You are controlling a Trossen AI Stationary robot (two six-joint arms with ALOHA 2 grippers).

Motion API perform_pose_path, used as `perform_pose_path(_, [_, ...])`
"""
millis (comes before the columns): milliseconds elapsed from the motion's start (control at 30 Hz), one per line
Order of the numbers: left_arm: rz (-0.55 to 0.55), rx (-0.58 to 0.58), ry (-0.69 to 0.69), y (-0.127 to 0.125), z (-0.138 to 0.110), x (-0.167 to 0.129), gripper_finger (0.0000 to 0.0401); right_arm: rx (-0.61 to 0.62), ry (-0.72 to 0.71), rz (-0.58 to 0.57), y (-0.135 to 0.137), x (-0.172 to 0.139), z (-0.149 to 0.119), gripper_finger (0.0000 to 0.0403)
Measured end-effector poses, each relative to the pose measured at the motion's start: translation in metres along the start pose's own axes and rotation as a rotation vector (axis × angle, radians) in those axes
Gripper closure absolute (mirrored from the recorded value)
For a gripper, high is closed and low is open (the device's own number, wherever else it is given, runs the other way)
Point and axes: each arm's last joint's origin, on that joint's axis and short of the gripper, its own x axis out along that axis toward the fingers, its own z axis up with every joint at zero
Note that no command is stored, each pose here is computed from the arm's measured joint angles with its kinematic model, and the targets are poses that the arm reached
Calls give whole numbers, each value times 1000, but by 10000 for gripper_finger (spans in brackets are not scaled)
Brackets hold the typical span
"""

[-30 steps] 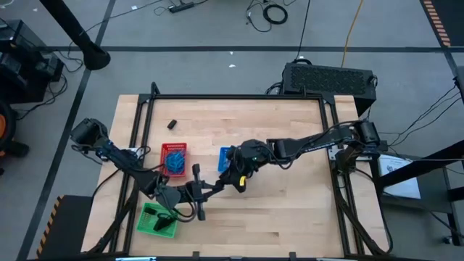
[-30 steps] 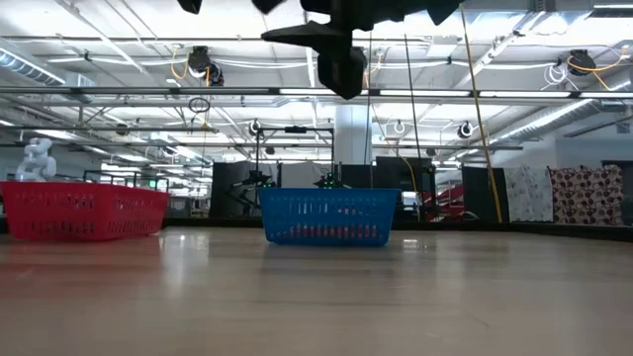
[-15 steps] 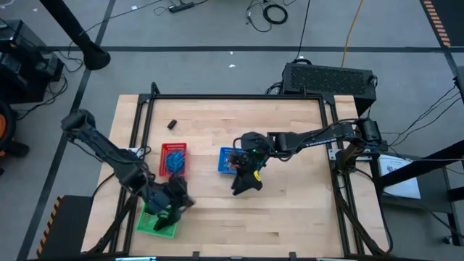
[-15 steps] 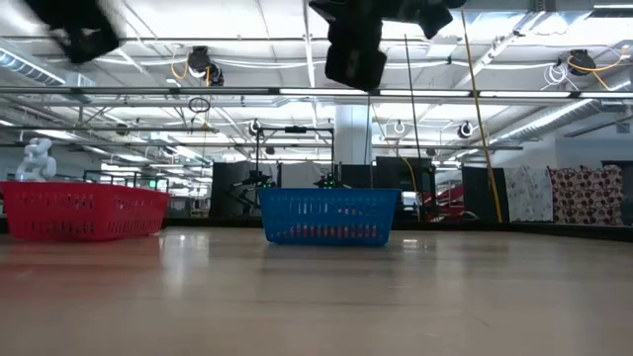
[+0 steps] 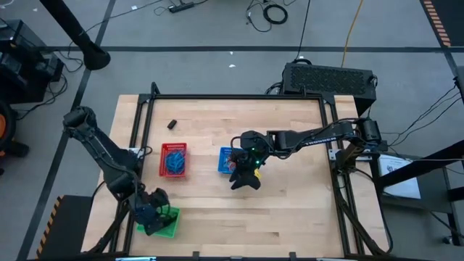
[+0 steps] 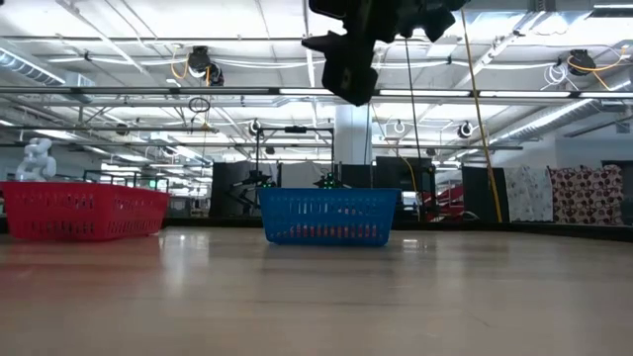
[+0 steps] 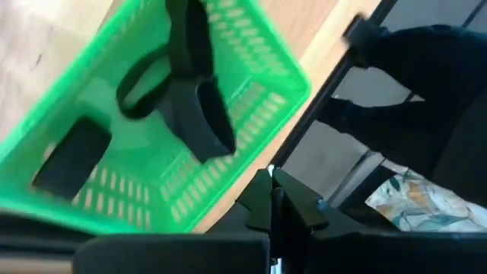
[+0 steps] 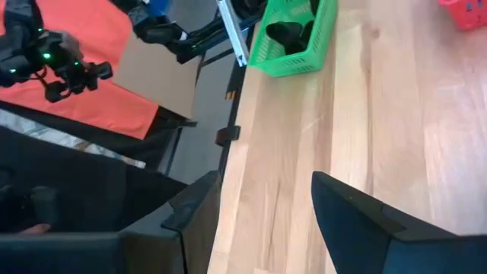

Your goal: Sort rubber bands into baskets

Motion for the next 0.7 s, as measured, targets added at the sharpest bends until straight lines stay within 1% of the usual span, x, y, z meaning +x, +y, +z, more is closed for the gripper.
perform_pose_path(67, [7,-18,7,1,-3,1,397,3,-3,-5,0,0,0,204])
perform_pose_path(167, [8,-19,3,1,-4,1,397,-24,-3,-6,-1,-1,1,204])
perform_pose_path(333, [19,-21,-89,1,0,2,396,-67,-3,-17,-5,-3,1,204])
perform_pose_path(433, [30,-18,-101,2,0,3,392,-81,1,-29,-8,-6,2,204])
perform_pose_path(533, [72,23,-102,5,1,4,374,-98,19,-48,-13,-9,1,204])
perform_pose_path(700, [141,14,-103,11,1,6,327,-150,88,-80,-20,-12,-6,204])
